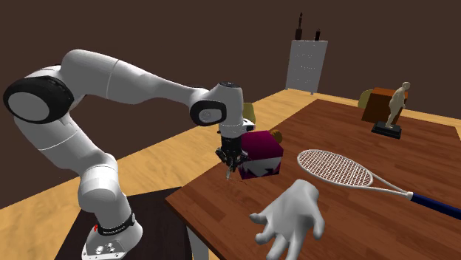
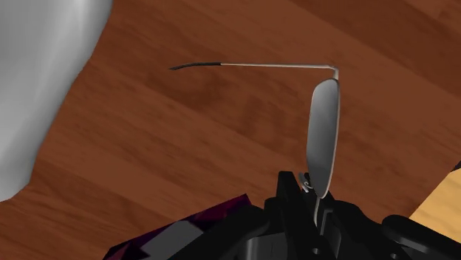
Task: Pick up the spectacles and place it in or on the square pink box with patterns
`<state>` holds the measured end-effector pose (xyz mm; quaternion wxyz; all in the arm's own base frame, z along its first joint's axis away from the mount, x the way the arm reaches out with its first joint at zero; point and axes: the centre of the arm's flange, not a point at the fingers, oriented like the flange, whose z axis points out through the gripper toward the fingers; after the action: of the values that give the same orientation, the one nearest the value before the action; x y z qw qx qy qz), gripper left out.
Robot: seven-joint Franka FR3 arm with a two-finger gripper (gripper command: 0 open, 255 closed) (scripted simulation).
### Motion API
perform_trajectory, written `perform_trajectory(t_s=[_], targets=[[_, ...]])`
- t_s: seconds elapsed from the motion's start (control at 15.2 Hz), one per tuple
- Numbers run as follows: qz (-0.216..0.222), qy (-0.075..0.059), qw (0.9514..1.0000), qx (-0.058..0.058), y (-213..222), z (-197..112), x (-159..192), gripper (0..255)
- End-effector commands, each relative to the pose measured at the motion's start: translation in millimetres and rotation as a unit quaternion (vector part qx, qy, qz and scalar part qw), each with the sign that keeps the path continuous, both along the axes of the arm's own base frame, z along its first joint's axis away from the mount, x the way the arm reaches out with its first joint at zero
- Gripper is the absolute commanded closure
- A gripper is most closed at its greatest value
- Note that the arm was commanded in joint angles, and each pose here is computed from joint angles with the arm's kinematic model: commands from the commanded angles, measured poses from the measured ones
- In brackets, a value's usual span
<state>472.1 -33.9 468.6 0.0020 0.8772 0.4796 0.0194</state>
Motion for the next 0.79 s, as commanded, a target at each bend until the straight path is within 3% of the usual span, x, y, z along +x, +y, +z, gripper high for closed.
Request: perform_trajectory(t_s=[0.0, 0.73], targets=[[0.0, 0.0, 1.0, 0.0, 1, 10, -1, 255], [0.0, 0.0, 1.0, 0.0, 1, 68, -1, 255]])
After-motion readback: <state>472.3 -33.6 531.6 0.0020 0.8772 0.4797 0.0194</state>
